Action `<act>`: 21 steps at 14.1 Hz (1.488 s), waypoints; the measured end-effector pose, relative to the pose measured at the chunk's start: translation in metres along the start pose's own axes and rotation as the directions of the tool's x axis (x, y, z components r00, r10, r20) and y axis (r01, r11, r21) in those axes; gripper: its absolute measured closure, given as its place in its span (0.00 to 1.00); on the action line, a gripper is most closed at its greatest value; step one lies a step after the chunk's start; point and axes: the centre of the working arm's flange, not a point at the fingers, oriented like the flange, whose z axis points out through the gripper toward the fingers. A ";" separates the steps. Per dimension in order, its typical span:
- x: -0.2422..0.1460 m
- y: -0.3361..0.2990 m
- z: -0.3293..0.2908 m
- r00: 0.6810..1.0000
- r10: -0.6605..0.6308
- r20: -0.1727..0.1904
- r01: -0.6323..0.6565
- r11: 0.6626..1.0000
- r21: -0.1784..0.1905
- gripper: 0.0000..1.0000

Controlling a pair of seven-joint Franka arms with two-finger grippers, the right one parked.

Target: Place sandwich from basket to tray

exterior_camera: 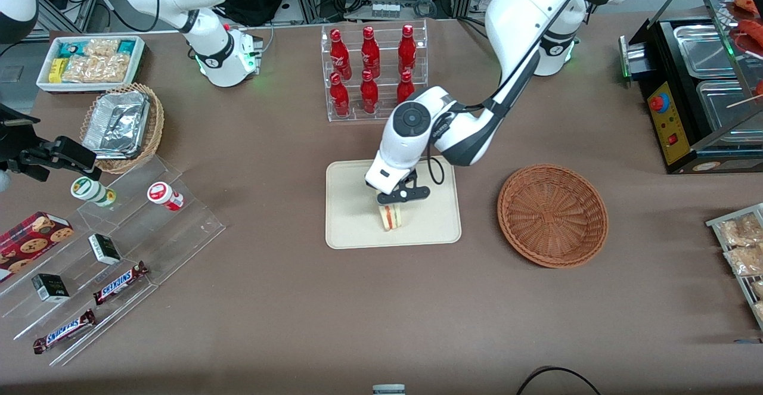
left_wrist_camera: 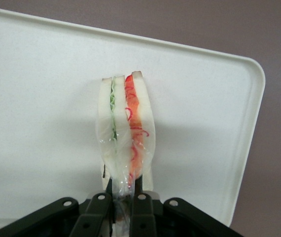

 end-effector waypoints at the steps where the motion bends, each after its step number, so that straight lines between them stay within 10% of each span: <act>1: -0.001 0.000 0.002 1.000 0.022 -0.013 -0.022 1.000 0.014 0.87; 9: -0.023 -0.002 0.017 0.993 0.121 -0.014 -0.118 0.985 0.124 0.85; 18: -0.006 0.001 -0.072 0.990 -0.081 -0.115 0.092 0.991 0.094 0.01; 21: 0.025 -0.032 -0.145 0.967 -0.192 -0.168 0.212 0.971 0.110 0.00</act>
